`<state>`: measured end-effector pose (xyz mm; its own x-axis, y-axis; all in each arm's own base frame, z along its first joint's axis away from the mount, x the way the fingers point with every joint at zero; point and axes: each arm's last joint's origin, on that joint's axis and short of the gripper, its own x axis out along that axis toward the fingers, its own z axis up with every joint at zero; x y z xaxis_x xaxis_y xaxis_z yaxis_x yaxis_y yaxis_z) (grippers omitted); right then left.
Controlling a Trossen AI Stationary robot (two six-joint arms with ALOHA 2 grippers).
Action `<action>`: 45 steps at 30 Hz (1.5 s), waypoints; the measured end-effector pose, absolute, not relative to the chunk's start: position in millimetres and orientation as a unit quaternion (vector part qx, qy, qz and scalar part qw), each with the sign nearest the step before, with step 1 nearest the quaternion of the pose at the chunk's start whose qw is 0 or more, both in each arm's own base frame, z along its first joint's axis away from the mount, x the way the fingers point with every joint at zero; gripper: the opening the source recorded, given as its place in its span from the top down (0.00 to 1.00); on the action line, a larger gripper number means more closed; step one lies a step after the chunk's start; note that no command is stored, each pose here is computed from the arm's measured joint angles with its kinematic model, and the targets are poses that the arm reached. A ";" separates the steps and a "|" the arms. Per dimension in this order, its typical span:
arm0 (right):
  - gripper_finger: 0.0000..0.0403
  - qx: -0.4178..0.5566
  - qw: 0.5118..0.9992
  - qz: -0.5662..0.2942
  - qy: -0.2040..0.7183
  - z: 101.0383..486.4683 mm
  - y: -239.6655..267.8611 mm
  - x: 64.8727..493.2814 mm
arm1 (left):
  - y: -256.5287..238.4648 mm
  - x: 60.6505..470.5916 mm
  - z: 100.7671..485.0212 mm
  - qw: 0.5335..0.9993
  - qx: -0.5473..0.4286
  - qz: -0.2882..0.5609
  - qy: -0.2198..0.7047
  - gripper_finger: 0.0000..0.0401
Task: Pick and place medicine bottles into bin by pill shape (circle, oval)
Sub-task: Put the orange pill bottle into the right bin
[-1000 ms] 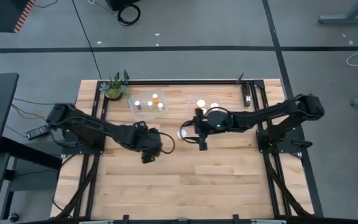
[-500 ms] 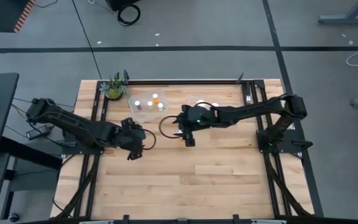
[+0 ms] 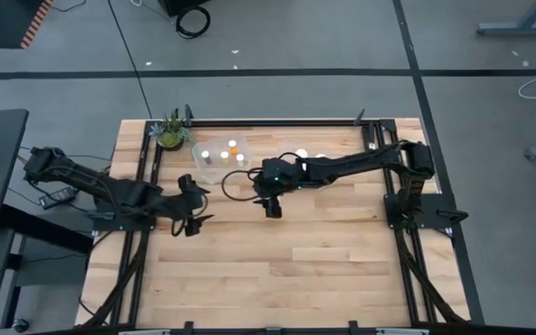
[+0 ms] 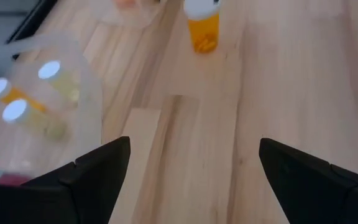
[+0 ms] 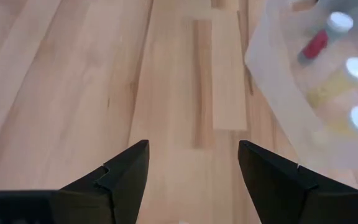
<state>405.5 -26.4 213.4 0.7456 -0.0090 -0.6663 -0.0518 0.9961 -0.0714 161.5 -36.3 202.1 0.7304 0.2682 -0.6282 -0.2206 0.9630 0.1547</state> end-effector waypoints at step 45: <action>0.36 -0.083 0.880 -0.008 0.467 189.1 -4.2 394.6 | -22.3 110.1 148.8 0.985 -0.024 0.075 0.151 0.08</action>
